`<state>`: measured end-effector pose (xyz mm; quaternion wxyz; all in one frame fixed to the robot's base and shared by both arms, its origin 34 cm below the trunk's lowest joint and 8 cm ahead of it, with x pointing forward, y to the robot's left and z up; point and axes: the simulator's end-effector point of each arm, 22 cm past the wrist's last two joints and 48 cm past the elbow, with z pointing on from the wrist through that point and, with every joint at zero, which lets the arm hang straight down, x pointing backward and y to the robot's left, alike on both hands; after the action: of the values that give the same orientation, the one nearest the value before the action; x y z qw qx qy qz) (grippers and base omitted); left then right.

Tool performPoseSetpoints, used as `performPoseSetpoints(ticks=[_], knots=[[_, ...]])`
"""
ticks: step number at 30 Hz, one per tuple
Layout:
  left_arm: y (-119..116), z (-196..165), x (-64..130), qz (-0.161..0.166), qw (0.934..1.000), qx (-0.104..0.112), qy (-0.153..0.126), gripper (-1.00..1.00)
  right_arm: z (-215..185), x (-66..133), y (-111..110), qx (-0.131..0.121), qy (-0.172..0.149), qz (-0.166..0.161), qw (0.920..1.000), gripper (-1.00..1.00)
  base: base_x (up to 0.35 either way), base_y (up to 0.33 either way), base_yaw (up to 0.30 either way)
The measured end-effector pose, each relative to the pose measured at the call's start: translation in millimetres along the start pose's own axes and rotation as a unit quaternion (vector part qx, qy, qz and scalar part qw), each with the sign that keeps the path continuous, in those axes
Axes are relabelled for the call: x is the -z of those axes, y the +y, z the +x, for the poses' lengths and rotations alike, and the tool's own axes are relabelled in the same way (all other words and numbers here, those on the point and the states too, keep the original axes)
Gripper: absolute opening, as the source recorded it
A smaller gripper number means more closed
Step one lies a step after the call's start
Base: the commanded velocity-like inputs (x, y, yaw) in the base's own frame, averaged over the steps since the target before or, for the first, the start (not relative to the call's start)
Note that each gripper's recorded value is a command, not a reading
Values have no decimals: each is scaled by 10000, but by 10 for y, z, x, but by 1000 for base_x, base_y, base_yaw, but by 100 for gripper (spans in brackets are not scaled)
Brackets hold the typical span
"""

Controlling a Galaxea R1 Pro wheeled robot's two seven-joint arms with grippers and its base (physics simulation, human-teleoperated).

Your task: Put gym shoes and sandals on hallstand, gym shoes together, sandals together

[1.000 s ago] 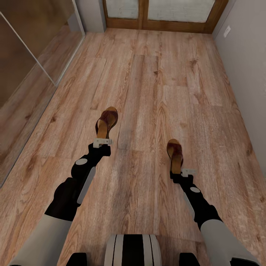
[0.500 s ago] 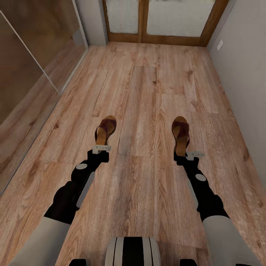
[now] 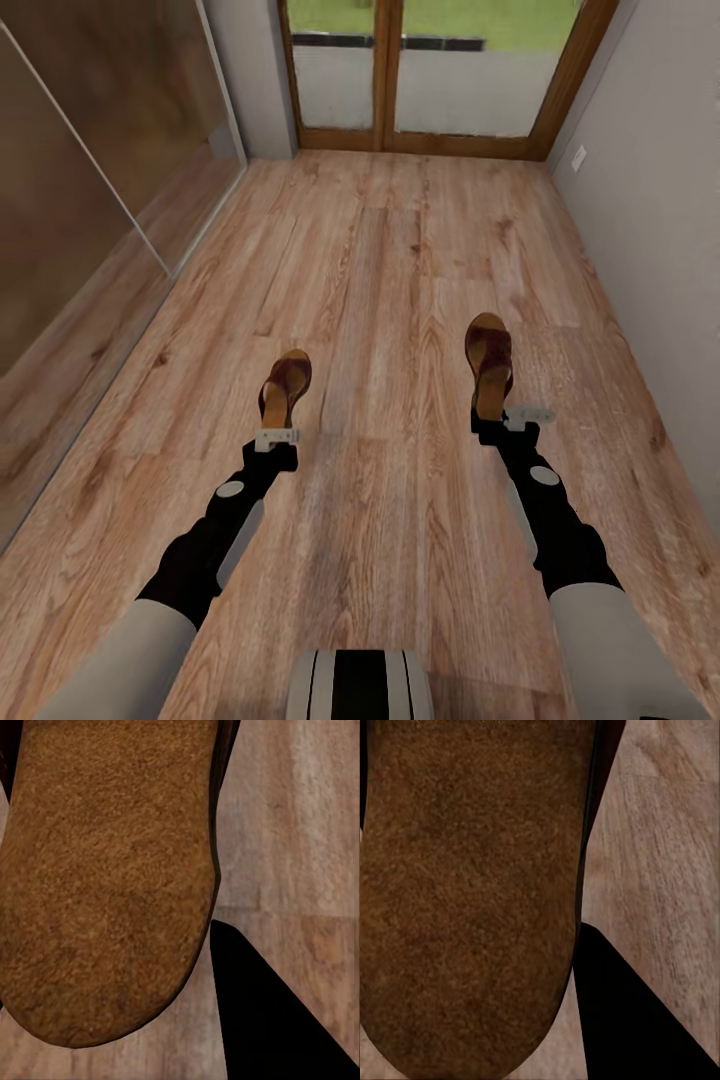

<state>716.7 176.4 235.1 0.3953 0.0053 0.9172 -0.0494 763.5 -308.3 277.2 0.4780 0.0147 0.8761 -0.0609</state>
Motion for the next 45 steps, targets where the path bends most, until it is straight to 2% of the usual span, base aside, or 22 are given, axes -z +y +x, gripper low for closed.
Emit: performPoseSetpoints(ticks=[23,45], knots=[[-69,-787,376,33,9981,-38,-606,-100,-888,305,-72,-108,-615,23,9980,-100,0,0,0],[-137,-1534,839,54,9924,-97,-1229,-100,-1708,701,-147,-185,-1231,41,9922,-100,0,0,0]])
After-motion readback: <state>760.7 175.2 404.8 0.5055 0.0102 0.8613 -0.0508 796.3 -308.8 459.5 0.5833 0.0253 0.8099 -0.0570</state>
